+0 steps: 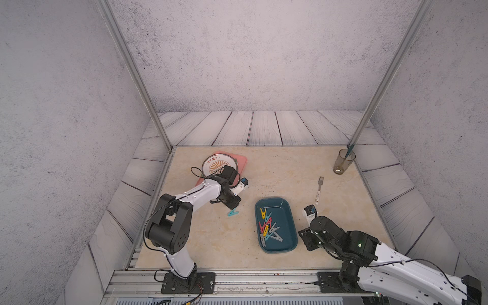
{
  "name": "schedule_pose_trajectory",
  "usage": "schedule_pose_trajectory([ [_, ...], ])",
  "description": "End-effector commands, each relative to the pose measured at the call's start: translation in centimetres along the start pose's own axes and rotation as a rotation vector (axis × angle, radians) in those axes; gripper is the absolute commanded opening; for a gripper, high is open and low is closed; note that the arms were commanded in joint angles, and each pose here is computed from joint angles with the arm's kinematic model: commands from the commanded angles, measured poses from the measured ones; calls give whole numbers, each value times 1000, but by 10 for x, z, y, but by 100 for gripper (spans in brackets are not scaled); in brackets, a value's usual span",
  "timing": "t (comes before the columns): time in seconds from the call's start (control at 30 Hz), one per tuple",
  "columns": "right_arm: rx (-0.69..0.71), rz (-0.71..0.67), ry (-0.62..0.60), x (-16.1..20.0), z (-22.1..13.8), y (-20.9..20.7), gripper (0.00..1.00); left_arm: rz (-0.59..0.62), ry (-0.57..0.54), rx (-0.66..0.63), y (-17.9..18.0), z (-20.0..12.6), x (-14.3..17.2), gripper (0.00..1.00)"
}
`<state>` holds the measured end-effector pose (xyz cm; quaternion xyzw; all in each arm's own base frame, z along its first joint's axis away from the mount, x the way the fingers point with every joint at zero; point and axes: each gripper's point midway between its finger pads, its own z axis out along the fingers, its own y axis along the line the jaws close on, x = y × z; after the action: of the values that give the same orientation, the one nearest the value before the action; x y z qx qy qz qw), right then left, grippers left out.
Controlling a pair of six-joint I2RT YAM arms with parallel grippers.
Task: Take the clothespins out of the storage box
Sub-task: Place the clothespin at the center of the board, then pick up the clothespin from the storage box.
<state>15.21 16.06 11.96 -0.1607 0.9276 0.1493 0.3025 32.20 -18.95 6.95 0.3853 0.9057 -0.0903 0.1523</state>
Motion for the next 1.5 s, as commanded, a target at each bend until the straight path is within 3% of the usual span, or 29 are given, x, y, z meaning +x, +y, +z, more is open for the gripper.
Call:
schedule_pose_trajectory([
  [0.0, 24, -8, -14, -1, -2, -5, 35, -8, -84, 1, -15, -39, -31, 30],
  [0.27, 23, 7, -15, 0, -1, -5, 35, 32, -112, 29, -72, -52, -64, 32],
  [0.63, 18, 25, -23, -1, -1, -5, 36, 10, -72, 79, -134, -11, -79, 33],
  [1.13, -5, 45, -22, 0, 0, -1, 35, -230, -55, -68, -117, 43, -87, 30],
  [1.47, -9, 48, -21, 1, 0, -1, 35, -272, 4, -82, -116, 73, -78, 30],
])
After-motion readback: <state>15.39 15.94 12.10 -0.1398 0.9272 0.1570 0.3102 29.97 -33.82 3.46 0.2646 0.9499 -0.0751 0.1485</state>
